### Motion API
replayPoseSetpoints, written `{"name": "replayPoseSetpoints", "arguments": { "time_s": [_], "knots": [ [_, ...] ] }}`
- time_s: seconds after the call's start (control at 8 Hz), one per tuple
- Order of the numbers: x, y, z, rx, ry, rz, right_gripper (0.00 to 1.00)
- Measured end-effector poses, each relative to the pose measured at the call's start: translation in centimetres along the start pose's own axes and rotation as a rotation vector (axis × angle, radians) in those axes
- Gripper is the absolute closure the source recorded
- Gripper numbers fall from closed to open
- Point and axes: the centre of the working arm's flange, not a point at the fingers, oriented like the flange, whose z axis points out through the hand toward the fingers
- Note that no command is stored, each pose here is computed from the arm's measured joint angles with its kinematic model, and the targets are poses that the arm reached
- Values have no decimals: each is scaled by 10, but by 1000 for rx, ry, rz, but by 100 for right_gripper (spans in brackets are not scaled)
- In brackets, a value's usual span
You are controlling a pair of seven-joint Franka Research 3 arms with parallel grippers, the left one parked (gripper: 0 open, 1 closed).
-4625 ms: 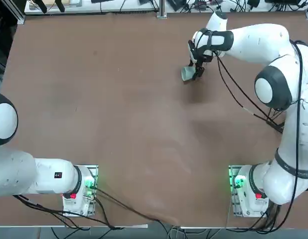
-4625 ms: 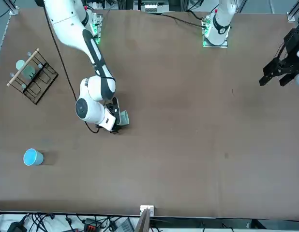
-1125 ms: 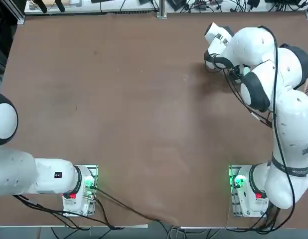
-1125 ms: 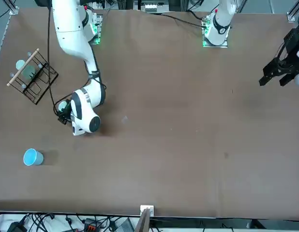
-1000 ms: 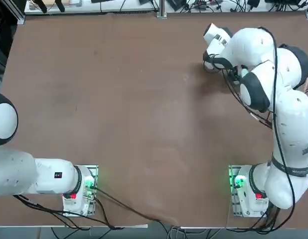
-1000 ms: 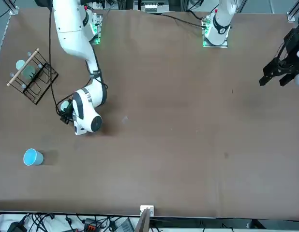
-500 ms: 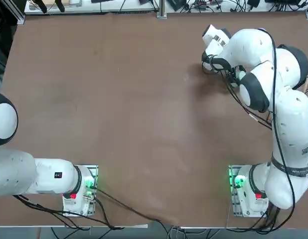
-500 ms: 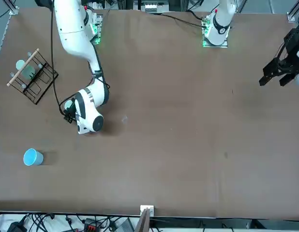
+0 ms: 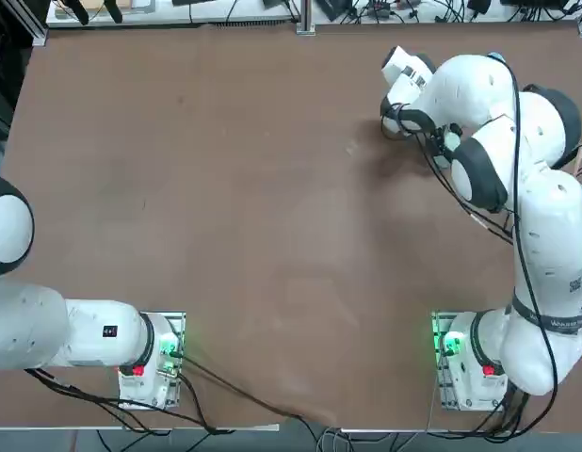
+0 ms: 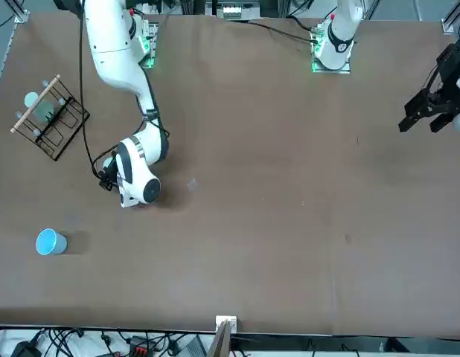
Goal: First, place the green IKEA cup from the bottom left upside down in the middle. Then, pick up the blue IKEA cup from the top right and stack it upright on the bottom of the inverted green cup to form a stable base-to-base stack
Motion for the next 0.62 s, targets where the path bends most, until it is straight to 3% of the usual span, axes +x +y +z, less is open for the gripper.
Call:
{"name": "replayPoseSetpoints", "arguments": {
  "time_s": [0.25,0.62],
  "knots": [
    [-9,7,-18,-12,30,19,0],
    [-64,28,-59,-6,113,79,0]
  ]
}}
